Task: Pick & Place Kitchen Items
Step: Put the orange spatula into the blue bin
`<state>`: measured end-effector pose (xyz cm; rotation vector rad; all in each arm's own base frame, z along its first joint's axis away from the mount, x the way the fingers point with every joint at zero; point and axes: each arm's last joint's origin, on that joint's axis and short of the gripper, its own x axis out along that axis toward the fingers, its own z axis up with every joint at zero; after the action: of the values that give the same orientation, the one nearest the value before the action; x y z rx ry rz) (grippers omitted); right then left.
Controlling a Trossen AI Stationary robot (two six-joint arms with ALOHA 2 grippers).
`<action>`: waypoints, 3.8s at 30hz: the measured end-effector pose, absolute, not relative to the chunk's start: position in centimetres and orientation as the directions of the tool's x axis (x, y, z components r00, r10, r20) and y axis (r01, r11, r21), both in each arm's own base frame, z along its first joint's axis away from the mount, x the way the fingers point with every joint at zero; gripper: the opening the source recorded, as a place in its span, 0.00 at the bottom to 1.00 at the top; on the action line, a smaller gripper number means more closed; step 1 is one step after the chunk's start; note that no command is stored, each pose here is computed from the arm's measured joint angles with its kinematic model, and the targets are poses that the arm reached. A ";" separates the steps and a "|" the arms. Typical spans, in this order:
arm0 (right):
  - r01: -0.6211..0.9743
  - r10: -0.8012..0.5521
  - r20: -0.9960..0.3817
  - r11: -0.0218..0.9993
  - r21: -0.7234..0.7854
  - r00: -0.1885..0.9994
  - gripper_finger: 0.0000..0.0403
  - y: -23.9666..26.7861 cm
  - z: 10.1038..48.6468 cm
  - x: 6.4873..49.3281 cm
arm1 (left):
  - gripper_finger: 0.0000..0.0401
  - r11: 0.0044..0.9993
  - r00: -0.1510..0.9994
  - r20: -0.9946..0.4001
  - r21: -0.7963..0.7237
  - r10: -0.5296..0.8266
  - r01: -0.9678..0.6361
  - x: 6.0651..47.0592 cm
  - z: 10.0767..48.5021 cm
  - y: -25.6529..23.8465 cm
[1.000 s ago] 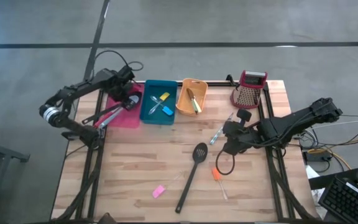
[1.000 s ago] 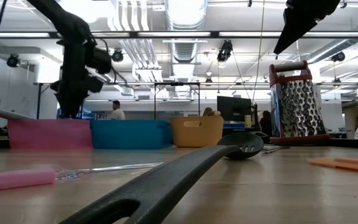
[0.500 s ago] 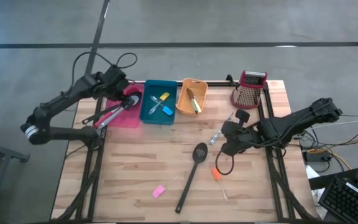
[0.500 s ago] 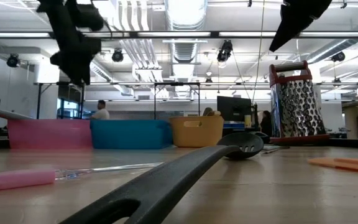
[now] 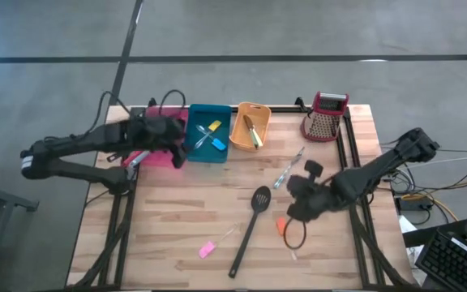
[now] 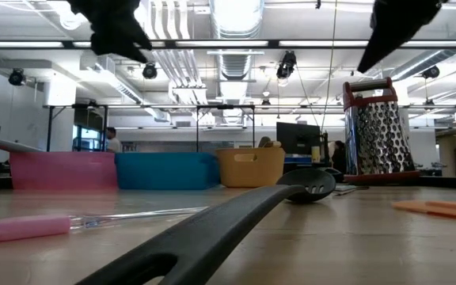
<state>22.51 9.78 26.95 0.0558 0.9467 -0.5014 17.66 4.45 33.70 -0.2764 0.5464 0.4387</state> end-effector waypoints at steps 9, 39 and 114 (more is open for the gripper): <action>0.436 -0.314 -0.853 0.892 -0.115 0.417 0.02 13.9 24.4 22.9 | 0.58 0.953 0.890 -0.403 -0.113 0.216 -0.282 20.5 29.7 1.4; 0.560 -0.058 -0.979 0.826 0.063 0.197 0.67 16.7 17.7 26.7 | 0.58 0.954 0.893 -0.399 -0.120 0.207 -0.275 20.4 24.9 1.1; 0.360 -0.402 -0.349 0.915 -0.182 0.846 0.03 12.9 33.6 32.1 | 0.58 0.991 0.996 -0.082 -0.128 0.028 -0.039 24.4 22.7 0.7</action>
<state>32.07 12.90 33.56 -0.1118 0.3915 -0.4028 24.43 0.72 22.70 -0.1299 0.0798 0.0336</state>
